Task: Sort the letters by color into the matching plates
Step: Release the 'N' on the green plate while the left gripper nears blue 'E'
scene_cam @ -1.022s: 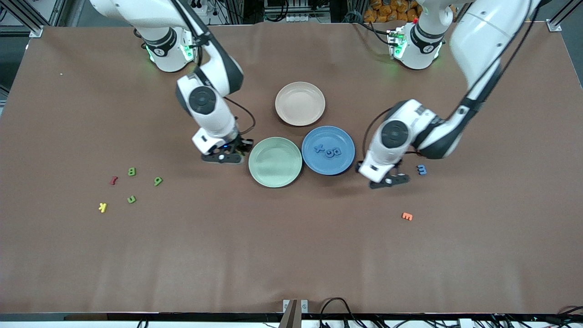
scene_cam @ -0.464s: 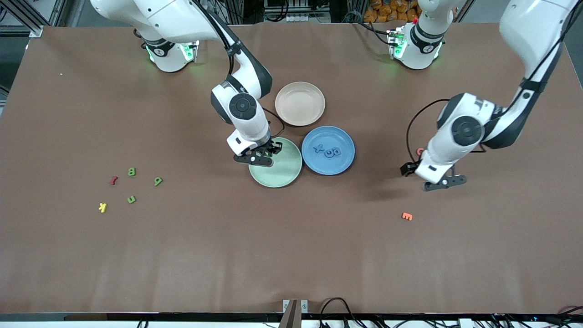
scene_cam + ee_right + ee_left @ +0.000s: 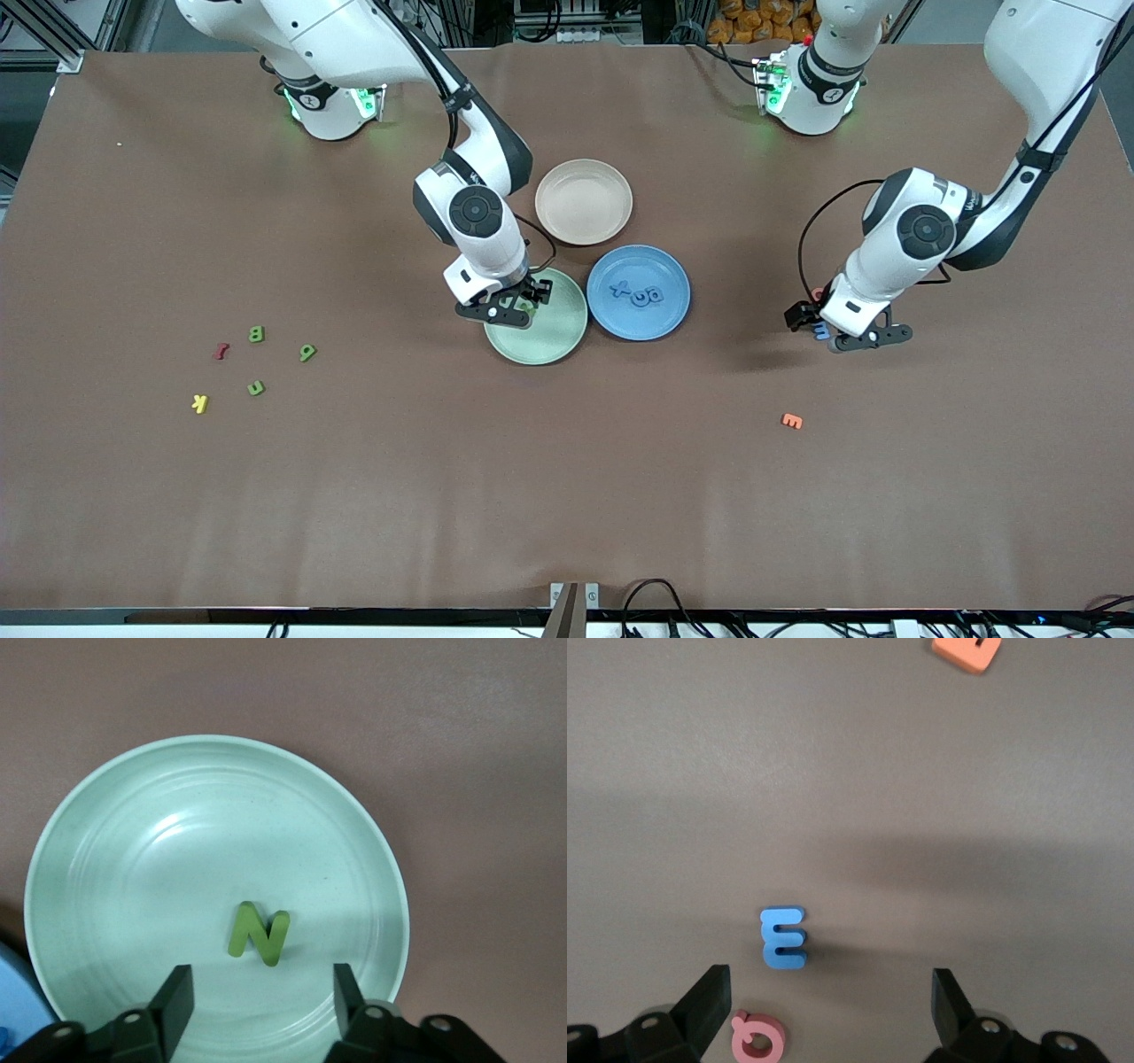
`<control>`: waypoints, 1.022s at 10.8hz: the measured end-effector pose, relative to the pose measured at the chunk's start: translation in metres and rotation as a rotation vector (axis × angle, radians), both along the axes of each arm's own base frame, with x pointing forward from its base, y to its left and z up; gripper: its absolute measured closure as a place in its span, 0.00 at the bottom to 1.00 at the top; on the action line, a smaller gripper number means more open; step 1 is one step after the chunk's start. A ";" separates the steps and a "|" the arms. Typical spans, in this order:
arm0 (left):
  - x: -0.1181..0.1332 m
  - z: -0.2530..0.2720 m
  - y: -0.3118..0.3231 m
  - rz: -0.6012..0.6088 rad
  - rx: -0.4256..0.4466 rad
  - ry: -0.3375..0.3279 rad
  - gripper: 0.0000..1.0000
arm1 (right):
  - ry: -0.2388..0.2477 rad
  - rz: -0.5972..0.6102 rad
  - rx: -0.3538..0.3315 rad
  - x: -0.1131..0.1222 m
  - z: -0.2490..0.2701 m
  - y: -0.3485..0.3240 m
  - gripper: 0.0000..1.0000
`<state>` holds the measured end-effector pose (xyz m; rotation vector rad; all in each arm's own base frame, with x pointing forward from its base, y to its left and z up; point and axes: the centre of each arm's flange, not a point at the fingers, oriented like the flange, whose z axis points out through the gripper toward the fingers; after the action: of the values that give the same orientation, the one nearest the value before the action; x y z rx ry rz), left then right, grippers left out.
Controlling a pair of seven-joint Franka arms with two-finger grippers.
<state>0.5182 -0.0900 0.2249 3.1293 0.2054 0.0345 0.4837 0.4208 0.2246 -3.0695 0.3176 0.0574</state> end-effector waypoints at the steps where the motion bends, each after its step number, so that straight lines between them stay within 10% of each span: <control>1: -0.004 -0.004 0.003 -0.017 0.011 -0.004 0.00 | -0.003 -0.003 0.000 0.002 0.001 -0.001 0.16; 3: -0.008 -0.009 0.012 -0.031 0.027 -0.003 0.00 | 0.007 -0.010 -0.016 0.015 0.004 -0.018 0.00; 7: -0.008 -0.024 0.030 -0.003 -0.001 -0.008 0.00 | 0.018 -0.056 -0.023 0.099 0.038 -0.154 0.00; 11: -0.009 -0.041 0.040 -0.013 -0.019 -0.013 0.00 | 0.028 -0.093 -0.021 0.133 0.051 -0.266 0.00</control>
<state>0.5094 -0.0502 0.1835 3.1107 0.1840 0.0525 0.6170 0.1545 0.2754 -3.0717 0.4649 0.0941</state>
